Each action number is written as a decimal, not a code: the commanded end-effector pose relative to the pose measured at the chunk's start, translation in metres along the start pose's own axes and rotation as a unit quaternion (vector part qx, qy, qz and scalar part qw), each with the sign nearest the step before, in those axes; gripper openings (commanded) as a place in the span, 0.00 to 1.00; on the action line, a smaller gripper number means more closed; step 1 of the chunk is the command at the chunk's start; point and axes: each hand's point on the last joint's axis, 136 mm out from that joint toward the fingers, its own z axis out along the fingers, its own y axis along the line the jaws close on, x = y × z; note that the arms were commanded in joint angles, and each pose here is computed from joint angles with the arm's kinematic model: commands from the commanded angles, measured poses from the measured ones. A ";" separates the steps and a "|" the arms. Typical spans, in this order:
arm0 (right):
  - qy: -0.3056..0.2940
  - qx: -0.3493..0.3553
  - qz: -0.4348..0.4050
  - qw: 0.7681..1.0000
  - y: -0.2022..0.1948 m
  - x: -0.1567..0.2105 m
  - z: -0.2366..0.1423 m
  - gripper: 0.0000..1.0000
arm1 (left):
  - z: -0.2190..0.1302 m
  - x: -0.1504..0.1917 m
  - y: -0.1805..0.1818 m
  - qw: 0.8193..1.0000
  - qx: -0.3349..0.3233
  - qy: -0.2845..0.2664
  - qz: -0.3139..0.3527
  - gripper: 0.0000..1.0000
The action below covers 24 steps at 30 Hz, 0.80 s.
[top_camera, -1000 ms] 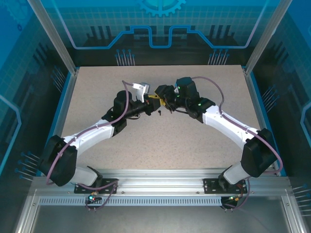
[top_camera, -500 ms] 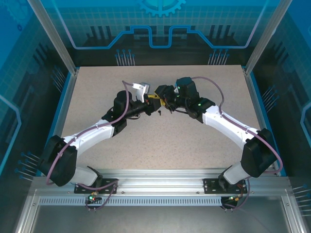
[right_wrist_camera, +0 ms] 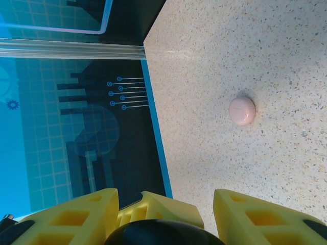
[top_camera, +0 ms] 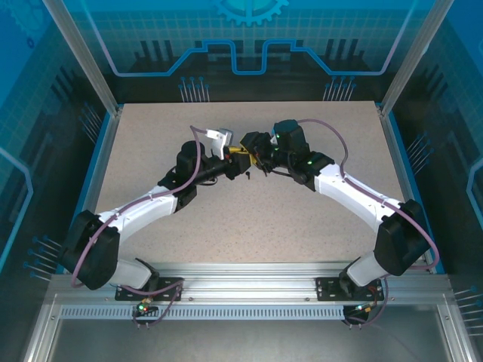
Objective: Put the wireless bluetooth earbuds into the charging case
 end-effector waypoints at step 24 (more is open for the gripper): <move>0.005 -0.008 0.004 1.000 0.003 0.000 -0.001 0.37 | -0.012 -0.017 -0.005 0.999 0.018 -0.038 -0.002 0.31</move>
